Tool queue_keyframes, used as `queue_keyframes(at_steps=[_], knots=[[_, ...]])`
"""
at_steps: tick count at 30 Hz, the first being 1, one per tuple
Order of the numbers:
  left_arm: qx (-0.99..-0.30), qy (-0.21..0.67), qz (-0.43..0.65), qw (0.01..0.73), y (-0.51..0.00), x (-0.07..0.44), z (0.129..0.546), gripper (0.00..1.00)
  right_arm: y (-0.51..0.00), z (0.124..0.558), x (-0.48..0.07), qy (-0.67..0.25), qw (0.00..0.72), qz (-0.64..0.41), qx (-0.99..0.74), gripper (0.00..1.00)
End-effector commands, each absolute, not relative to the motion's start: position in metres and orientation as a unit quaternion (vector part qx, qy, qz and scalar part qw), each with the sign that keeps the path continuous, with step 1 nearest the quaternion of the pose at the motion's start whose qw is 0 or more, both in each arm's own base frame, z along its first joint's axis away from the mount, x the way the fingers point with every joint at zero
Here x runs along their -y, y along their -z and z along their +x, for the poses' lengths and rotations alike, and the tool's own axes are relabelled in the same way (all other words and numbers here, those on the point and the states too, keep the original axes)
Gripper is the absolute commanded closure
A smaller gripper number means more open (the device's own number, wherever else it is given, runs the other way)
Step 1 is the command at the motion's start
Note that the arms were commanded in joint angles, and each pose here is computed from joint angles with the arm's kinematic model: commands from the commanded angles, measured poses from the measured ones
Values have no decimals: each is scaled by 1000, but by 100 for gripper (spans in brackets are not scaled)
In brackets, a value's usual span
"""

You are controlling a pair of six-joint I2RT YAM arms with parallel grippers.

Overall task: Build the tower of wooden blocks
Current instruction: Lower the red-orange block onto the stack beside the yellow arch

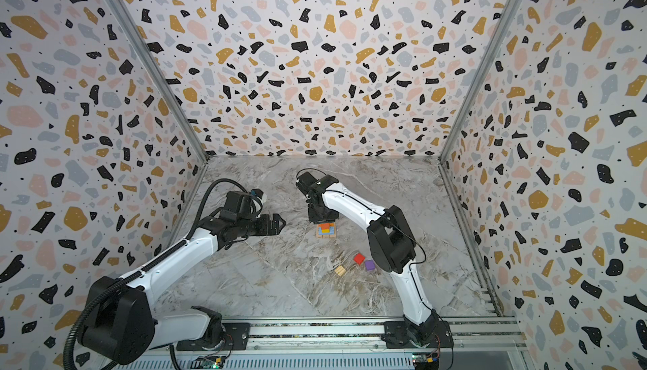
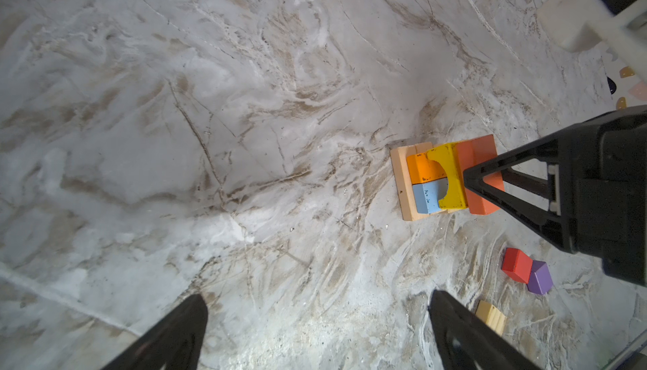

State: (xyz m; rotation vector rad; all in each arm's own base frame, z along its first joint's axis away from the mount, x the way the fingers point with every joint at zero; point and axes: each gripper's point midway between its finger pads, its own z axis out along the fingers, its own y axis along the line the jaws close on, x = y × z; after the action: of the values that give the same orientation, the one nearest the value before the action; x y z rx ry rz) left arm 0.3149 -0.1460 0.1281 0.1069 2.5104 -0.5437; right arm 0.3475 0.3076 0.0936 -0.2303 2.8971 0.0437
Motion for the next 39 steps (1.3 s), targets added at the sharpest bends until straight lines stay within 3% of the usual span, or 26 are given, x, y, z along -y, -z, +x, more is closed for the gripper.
queue_keyframes(at_steps=[1,39], knots=[[-931,208,49,297,-134,146,319,0,-100,352,-307,-15,124,-79,-989,68],[-931,210,48,296,-133,146,319,0,-104,355,-307,-24,127,-77,-989,61]])
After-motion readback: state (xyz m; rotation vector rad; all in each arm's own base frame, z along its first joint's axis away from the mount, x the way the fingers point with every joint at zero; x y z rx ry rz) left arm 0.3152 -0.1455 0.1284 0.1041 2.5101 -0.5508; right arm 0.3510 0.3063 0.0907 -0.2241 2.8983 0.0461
